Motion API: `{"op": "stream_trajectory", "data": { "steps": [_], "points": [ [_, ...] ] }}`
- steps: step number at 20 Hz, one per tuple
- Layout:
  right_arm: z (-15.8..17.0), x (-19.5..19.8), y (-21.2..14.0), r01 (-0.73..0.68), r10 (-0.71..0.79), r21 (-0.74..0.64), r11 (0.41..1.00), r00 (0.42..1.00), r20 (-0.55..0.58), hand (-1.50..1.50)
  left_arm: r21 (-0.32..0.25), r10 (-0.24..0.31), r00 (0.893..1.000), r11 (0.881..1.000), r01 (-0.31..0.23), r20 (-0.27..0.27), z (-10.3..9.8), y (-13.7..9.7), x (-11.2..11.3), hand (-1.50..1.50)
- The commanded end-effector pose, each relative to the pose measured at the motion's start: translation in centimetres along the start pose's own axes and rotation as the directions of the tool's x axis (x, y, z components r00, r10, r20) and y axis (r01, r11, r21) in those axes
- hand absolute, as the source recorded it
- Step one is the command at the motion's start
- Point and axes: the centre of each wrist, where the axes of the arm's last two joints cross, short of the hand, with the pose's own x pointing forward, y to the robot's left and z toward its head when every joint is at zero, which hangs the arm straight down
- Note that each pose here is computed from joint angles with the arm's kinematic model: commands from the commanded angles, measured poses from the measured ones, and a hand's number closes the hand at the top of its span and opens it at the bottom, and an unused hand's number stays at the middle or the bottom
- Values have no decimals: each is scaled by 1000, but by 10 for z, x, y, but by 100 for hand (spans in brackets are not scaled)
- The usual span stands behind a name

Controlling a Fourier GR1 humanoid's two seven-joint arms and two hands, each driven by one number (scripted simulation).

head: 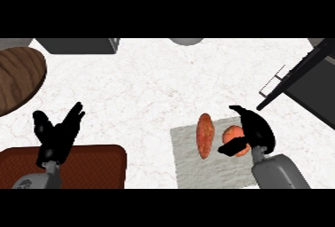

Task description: Pick the squash from the placemat and place it in the tiered shelf

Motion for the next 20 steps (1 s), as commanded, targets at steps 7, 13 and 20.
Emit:
{"op": "stream_trajectory", "data": {
  "steps": [7, 13, 20],
  "points": [
    [9, 33, 21, -58, 43, 93, 994, 986, 159, 150, -18, -5, 999, 1000, 5, -44, -6, -11, 2, 0],
    [4, 21, 27, 114, -115, -41, 993, 993, -19, 150, 12, -15, 999, 1000, 15, -45, 14, -14, -8, 0],
    [20, 60, -17, 243, -292, -300, 922, 948, -128, 150, 3, 19, 997, 1000, -19, -79, 12, 11, -21, 0]
  ]
}}
